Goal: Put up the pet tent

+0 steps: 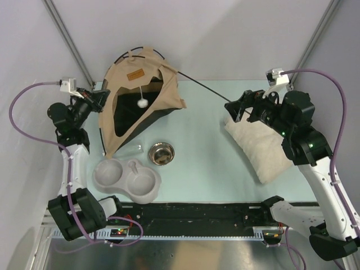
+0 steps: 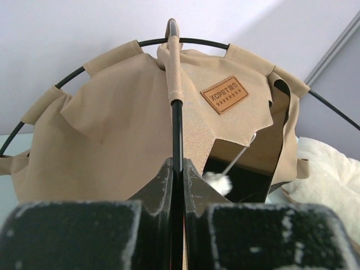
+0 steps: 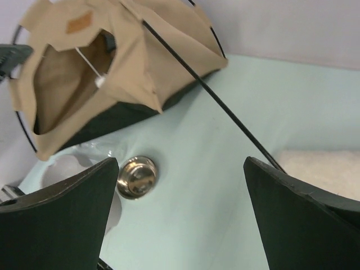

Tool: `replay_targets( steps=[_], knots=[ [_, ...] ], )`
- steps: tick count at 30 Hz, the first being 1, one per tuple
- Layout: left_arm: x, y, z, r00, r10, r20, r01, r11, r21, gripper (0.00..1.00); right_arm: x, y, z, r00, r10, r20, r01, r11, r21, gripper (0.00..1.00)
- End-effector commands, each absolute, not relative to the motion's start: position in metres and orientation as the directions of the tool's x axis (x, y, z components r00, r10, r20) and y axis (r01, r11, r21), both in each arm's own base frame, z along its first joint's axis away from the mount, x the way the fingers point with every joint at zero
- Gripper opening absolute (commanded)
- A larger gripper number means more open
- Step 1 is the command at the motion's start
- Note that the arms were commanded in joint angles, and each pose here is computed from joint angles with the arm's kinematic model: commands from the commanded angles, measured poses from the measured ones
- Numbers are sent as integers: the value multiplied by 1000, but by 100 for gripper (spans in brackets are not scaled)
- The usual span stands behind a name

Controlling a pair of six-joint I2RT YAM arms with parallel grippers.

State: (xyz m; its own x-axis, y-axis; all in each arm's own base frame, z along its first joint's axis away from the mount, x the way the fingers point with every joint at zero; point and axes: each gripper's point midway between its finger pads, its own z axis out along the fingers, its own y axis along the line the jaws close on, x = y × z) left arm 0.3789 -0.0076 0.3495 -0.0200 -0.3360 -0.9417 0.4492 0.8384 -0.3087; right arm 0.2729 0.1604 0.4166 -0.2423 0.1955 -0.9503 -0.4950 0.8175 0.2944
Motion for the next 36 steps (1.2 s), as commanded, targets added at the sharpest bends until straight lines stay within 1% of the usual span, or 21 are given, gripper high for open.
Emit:
replay_targets(
  steps=[1, 4, 9, 14, 17, 20, 23, 26, 28, 30, 32, 34, 36],
  knots=[
    [371, -3, 363, 53, -289, -956, 466, 854, -232, 10, 283, 144, 389, -296, 136, -945, -400, 881, 252, 99],
    [370, -2, 356, 41, -284, -958, 462, 856, -233, 12, 297, 138, 364, -324, 100, -941, -363, 905, 221, 99],
    [369, 2, 340, 19, -282, -959, 441, 863, -245, 13, 319, 135, 355, -311, 61, -948, -374, 910, 181, 100],
    [368, 3, 329, -1, -278, -961, 435, 865, -250, 15, 327, 155, 328, -390, -50, -920, -520, 836, 175, 99],
    [368, 4, 325, -12, -279, -960, 431, 865, -257, 16, 333, 163, 307, -460, -97, -882, -548, 813, 196, 99],
    [368, 7, 326, -12, -275, -961, 425, 869, -254, 17, 335, 166, 289, -510, -128, -850, -552, 807, 210, 95],
    [369, 9, 327, -9, -271, -962, 418, 873, -250, 17, 333, 169, 279, -534, -153, -831, -559, 802, 212, 85],
    [370, 11, 330, -6, -273, -962, 416, 874, -251, 20, 329, 174, 271, -539, -196, -819, -576, 796, 188, 80],
    [371, 11, 332, -2, -274, -962, 415, 875, -250, 30, 329, 175, 263, -550, -222, -805, -575, 800, 171, 78],
    [370, 11, 335, 6, -275, -961, 413, 876, -248, 38, 330, 177, 256, -559, -245, -793, -577, 802, 159, 72],
    [368, 10, 340, 17, -275, -961, 410, 879, -244, 46, 329, 182, 250, -565, -263, -782, -586, 795, 155, 63],
    [365, 10, 345, 32, -275, -961, 407, 882, -239, 53, 329, 185, 246, -566, -277, -776, -583, 800, 139, 50],
    [361, 10, 353, 50, -280, -959, 400, 885, -238, 61, 328, 188, 245, -559, -291, -776, -585, 802, 120, 35]
  ],
)
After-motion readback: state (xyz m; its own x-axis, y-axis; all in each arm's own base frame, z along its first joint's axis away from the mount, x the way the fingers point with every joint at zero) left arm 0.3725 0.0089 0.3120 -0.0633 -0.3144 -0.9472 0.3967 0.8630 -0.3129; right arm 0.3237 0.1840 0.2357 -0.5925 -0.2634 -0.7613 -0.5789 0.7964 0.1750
